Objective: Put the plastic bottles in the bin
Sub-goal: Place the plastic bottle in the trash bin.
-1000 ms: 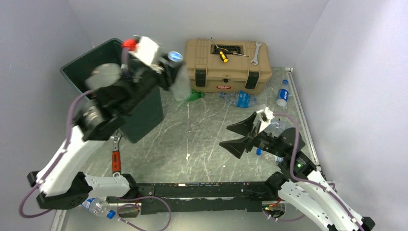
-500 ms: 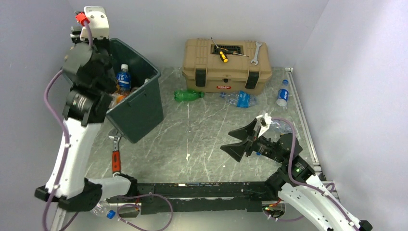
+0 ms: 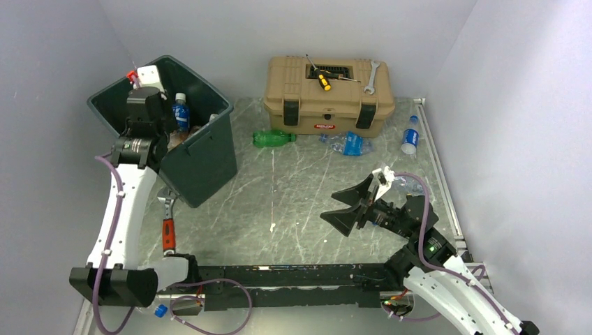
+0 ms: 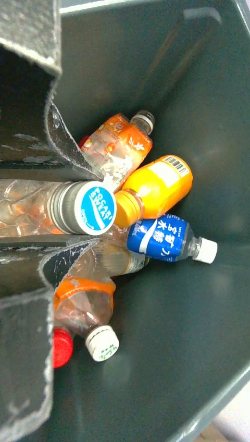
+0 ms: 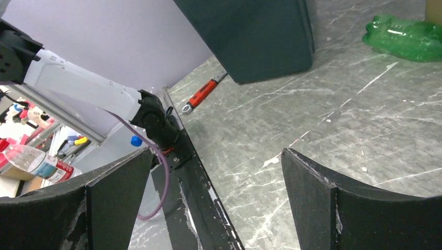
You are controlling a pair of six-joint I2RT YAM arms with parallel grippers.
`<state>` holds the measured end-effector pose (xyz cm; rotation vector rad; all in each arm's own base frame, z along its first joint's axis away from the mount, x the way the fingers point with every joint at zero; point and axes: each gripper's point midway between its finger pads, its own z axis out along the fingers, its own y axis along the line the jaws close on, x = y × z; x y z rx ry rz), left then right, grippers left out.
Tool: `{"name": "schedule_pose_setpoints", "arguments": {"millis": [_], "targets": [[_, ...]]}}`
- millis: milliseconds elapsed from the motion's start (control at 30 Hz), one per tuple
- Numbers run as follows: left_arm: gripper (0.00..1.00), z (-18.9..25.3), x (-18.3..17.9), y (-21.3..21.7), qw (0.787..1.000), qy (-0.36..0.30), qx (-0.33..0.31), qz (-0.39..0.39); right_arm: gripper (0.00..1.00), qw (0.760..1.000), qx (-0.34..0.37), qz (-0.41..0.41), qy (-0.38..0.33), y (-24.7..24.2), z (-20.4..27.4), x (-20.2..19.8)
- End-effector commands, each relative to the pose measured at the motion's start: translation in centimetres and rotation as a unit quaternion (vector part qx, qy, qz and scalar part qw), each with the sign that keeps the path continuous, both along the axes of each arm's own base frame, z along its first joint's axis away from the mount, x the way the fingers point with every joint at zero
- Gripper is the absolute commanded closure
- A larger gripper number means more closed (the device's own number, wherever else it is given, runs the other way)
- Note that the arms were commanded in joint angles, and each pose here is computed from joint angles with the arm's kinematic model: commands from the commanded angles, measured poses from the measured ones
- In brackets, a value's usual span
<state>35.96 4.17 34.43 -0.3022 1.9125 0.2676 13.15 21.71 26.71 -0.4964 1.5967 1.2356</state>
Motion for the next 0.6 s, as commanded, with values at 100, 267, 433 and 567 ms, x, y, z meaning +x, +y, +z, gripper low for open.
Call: {"name": "schedule_pose_setpoints", "arguments": {"millis": [100, 267, 433, 567], "targets": [[0.91, 1.6, -1.8, -2.2, 0.994, -0.062, -0.08, -0.033, 0.0, 1.0, -0.001, -0.01, -0.001, 0.4, -0.1, 1.0], [0.36, 2.7, -3.1, -2.4, 0.993, -0.073, -0.078, -0.041, 0.0, 1.0, -0.003, -0.01, 0.012, 1.0, -0.2, 1.7], [0.28, 5.0, -4.6, -2.6, 0.991, -0.102, -0.069, -0.061, 0.0, 1.0, -0.004, -0.012, 0.015, 1.5, 0.3, 2.5], [0.2, 4.9, -5.3, -3.6, 0.989, -0.096, -0.074, -0.09, 0.0, 1.0, -0.002, -0.017, 0.016, 1.7, 1.0, 3.0]]}}
